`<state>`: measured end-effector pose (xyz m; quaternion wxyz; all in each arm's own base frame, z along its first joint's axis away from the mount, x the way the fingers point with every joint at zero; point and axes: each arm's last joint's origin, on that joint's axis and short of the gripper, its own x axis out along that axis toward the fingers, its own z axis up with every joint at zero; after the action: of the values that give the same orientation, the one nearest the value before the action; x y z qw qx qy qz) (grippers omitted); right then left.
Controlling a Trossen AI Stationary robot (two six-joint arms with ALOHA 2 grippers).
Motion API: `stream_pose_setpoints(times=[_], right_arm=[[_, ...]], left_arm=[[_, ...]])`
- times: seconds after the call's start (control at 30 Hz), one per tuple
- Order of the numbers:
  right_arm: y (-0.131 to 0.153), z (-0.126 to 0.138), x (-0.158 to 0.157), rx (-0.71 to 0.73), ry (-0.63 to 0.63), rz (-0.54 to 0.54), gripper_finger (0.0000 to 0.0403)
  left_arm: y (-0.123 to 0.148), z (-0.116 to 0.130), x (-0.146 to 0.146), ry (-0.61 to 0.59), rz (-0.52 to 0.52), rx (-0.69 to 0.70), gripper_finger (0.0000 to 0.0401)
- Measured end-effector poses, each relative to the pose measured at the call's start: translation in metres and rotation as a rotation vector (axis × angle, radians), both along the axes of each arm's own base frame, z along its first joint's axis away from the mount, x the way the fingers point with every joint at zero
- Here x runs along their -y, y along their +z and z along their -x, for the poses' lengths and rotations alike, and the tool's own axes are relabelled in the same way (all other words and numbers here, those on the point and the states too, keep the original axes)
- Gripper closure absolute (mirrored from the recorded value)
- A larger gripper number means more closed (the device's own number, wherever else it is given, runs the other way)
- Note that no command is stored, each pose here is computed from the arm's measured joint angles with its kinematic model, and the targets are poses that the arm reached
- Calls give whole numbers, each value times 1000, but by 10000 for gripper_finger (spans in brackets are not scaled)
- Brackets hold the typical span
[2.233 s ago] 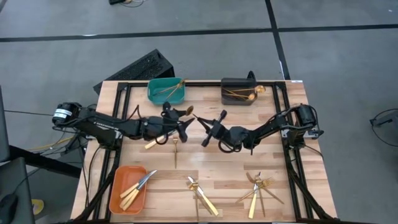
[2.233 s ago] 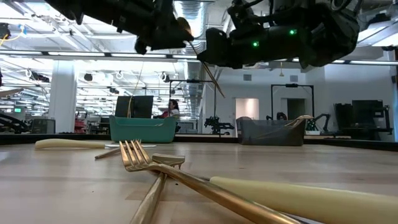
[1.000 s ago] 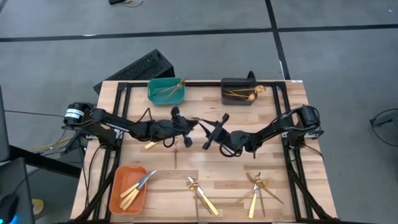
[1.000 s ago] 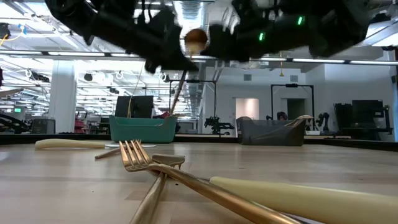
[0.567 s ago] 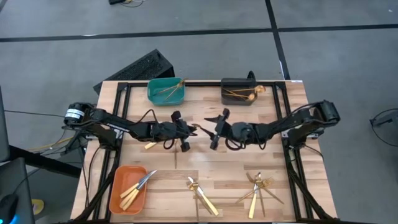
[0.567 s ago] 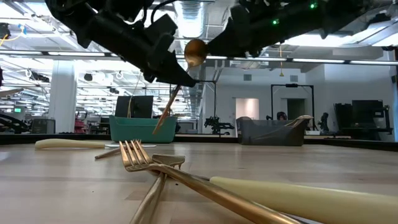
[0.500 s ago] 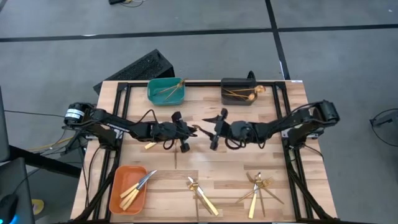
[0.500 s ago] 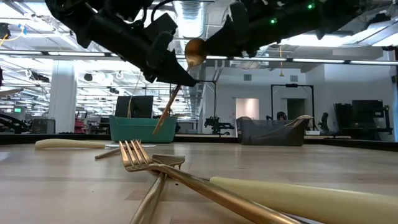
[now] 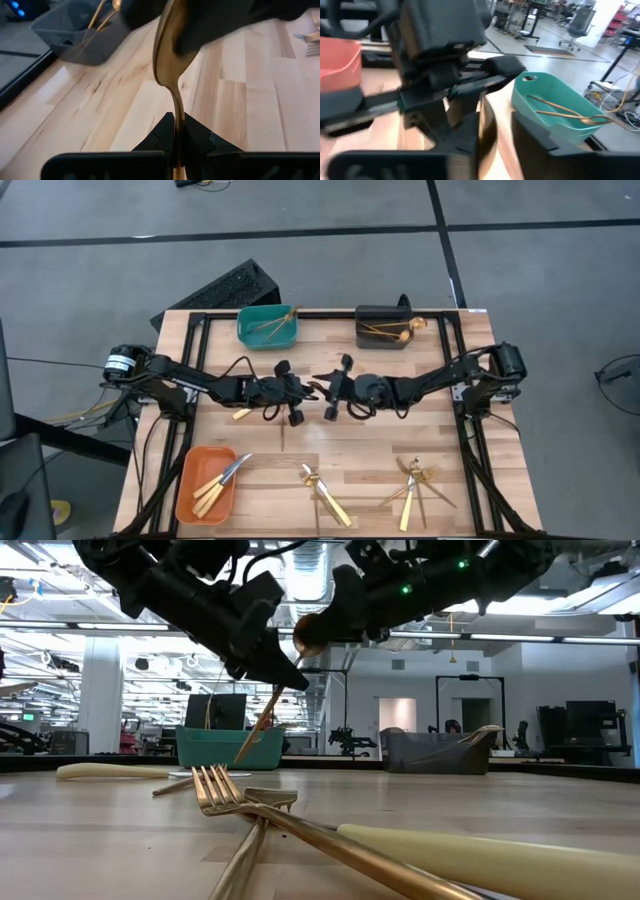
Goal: Sort silverware by color (type)
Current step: Put the gold spoon into the black bin
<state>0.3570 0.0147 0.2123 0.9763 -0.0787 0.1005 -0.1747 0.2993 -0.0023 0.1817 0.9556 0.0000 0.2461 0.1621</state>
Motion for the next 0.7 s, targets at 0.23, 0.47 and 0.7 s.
stream_pose_setpoints(times=[0.23, 0.47, 0.7], right_arm=[[4, 3, 1, 2, -32, -24, 371], [11, 32, 17, 46, -148, -101, 371], [8, 95, 44, 240, -252, -221, 371]], left_arm=[[1, 0, -1, 67, 14, 13, 374], [-1, 3, 0, 119, -8, -6, 326], [10, 14, 0, 206, -49, -21, 291]])
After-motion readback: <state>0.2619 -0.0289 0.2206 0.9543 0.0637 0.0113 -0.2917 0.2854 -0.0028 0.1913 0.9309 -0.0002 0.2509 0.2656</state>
